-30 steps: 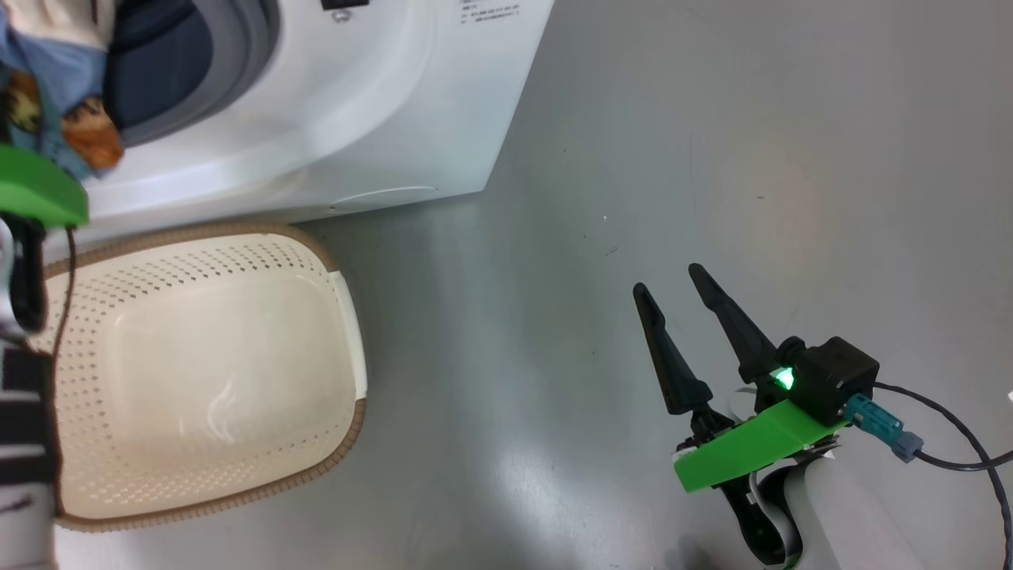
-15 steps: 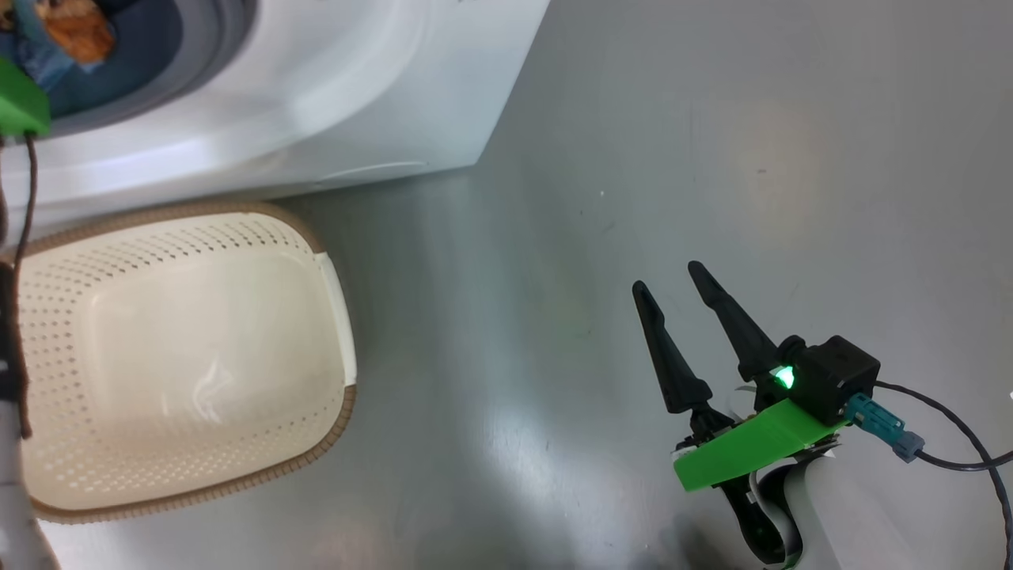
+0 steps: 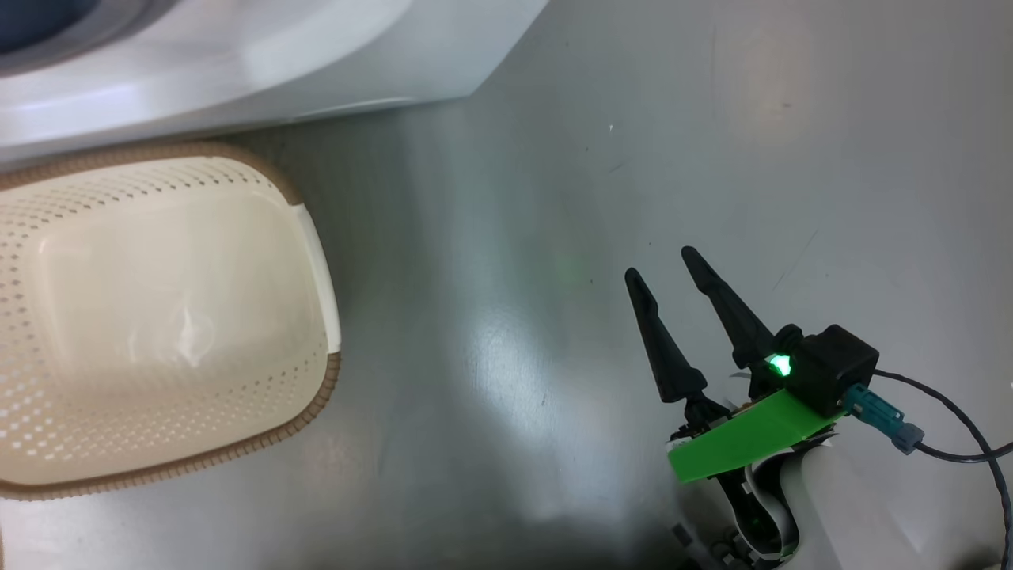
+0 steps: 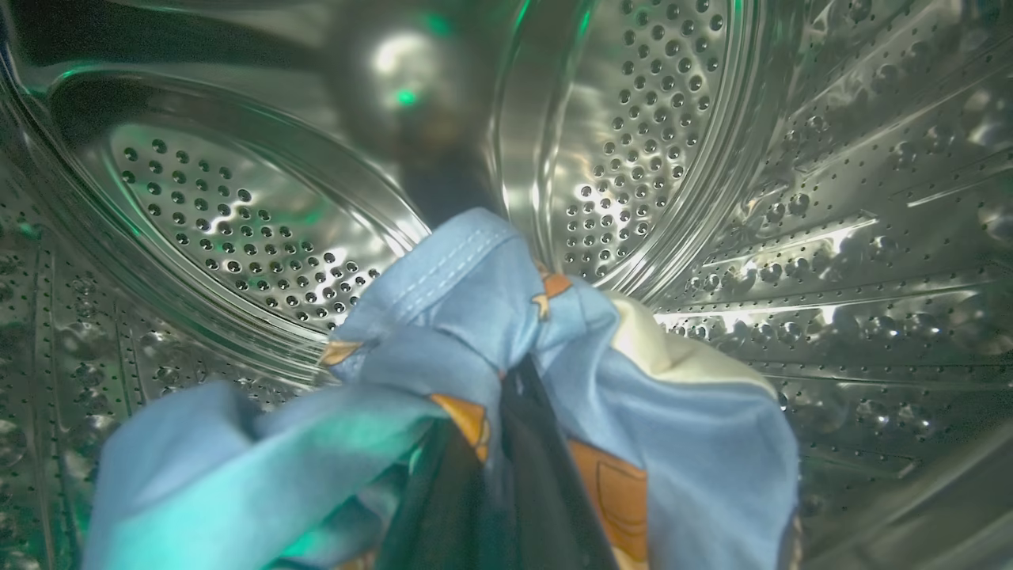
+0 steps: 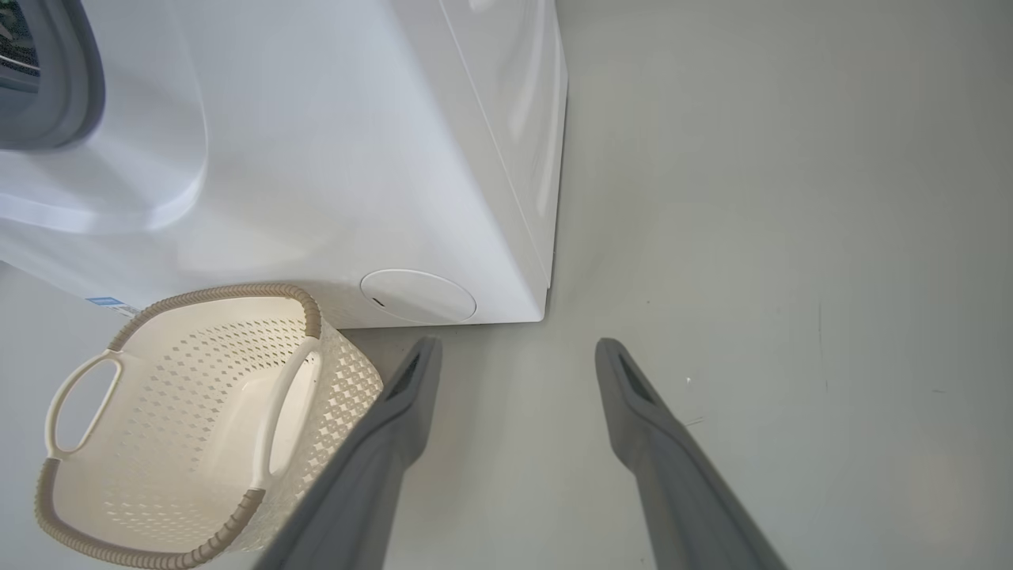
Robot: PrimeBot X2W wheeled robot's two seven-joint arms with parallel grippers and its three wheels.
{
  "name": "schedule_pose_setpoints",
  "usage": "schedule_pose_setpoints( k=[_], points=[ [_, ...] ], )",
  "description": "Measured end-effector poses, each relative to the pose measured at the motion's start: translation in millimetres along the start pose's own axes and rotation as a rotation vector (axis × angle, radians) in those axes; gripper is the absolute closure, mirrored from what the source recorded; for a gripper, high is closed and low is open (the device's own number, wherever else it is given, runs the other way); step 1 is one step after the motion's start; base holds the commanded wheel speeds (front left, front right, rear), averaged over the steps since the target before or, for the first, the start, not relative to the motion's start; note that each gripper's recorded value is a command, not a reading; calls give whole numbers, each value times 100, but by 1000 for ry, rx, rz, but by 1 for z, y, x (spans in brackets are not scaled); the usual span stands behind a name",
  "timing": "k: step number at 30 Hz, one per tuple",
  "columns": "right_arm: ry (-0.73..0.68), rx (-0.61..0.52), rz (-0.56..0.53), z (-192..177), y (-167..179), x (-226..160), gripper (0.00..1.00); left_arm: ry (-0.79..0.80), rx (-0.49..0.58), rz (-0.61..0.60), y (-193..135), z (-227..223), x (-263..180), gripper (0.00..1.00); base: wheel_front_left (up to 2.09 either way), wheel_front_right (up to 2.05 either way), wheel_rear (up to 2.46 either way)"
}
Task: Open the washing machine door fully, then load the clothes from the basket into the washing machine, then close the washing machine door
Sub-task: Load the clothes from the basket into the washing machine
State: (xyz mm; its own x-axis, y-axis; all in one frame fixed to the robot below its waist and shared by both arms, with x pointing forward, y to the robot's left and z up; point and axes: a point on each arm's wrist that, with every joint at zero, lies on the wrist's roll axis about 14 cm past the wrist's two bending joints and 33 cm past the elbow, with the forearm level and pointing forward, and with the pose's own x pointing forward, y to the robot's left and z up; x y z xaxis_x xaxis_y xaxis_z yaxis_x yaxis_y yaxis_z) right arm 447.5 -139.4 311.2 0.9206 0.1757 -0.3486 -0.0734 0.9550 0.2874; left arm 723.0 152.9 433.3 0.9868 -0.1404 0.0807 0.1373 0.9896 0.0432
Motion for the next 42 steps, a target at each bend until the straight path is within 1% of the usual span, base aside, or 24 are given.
schedule_pose_setpoints(
  k=[3, 8, 11, 16, 21, 24, 25, 26, 36, 42],
  points=[
    [20, 5, -1, -9, -1, 2, 0, -21, 19, -9, 0, 0, 5, 100, 0, 0, 0],
    [24, 4, 7, -12, -1, 8, 0, -146, 33, -29, -4, 35, 16, 100, 0, 0, 0],
    [23, 3, 9, -12, 0, 9, 0, -183, 30, -37, -6, 44, 18, 100, 0, 0, 0],
    [30, 2, 8, -14, -1, 8, 0, -144, 17, -45, -9, 28, 18, 100, 0, 0, 0],
    [34, 0, 9, -15, 0, 6, 0, -46, -8, -44, -10, -4, 16, 100, 0, 0, 0],
    [30, -2, 11, -13, 0, 8, 0, -11, -26, -43, -10, -14, 16, 100, 0, 0, 0],
    [30, -2, 11, -13, 0, 8, 0, 0, -37, -42, -10, -17, 16, 63, 0, 0, 0],
    [30, -2, 12, -13, 0, 8, 0, 9, -48, -39, -10, -19, 16, 0, 0, 0, 0],
    [19, -1, 15, -8, 2, 8, 0, 70, -72, -19, -6, -29, 12, 0, 0, 0, 0],
    [-6, -4, 17, 2, 4, 8, 0, 93, -83, -13, -6, -24, 7, 0, 0, 0, 0]
  ],
)
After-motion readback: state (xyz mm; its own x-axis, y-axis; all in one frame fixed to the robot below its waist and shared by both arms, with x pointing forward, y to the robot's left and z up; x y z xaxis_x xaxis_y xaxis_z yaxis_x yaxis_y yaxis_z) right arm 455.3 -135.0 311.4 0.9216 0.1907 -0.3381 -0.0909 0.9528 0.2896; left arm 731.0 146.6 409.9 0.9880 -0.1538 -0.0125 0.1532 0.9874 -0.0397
